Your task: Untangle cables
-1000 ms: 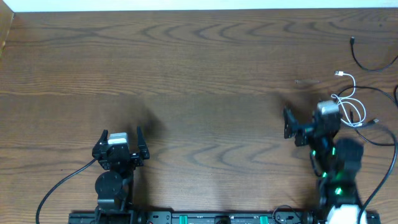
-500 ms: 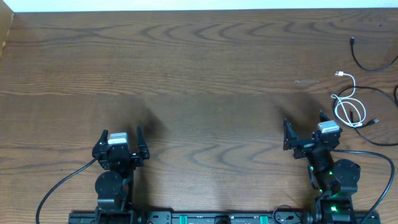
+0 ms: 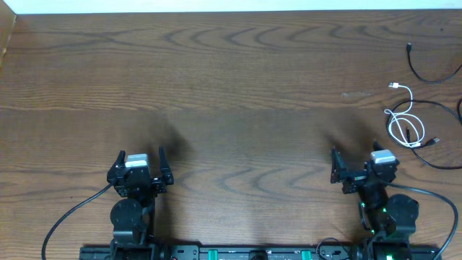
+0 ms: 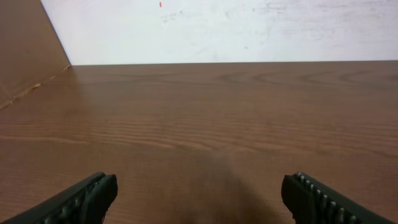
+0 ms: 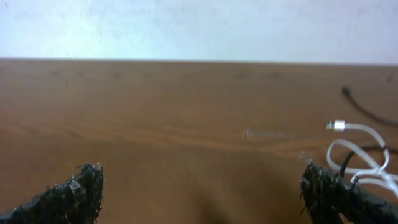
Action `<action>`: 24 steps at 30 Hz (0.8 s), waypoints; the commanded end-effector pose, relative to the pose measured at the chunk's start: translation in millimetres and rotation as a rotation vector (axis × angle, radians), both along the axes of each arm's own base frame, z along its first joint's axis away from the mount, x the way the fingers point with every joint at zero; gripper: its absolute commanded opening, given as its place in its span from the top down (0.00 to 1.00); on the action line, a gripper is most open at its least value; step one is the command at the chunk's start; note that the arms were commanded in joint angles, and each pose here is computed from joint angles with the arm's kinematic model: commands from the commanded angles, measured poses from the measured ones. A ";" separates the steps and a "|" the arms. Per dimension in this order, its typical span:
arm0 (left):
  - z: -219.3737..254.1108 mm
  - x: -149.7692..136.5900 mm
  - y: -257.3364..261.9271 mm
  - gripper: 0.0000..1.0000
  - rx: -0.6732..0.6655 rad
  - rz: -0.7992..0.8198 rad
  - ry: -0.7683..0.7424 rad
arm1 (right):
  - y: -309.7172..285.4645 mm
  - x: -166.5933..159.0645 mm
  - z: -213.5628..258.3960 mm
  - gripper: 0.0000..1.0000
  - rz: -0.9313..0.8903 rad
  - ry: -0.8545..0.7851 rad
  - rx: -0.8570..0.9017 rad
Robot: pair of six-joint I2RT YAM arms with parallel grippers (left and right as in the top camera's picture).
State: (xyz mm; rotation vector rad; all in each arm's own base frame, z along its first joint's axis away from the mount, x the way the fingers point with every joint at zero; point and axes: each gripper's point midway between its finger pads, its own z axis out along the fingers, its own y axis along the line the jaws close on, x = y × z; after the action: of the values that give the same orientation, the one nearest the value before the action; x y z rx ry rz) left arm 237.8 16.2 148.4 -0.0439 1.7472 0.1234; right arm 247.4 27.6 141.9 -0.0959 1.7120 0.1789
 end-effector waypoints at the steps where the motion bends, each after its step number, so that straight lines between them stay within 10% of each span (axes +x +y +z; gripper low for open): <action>1: -14.5 -1.3 3.6 0.10 -0.005 0.020 0.039 | -4.2 -1.6 11.1 0.01 -0.022 -0.049 0.006; 24: -14.3 -1.3 3.6 0.10 -0.005 0.020 0.039 | -4.3 -3.0 18.5 0.01 -0.023 -0.081 0.012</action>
State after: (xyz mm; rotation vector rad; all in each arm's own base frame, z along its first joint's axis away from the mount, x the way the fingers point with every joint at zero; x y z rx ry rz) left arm 237.8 16.2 148.5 -0.0439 1.7468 0.1234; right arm 244.4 25.7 160.7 -0.0914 1.6301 0.1687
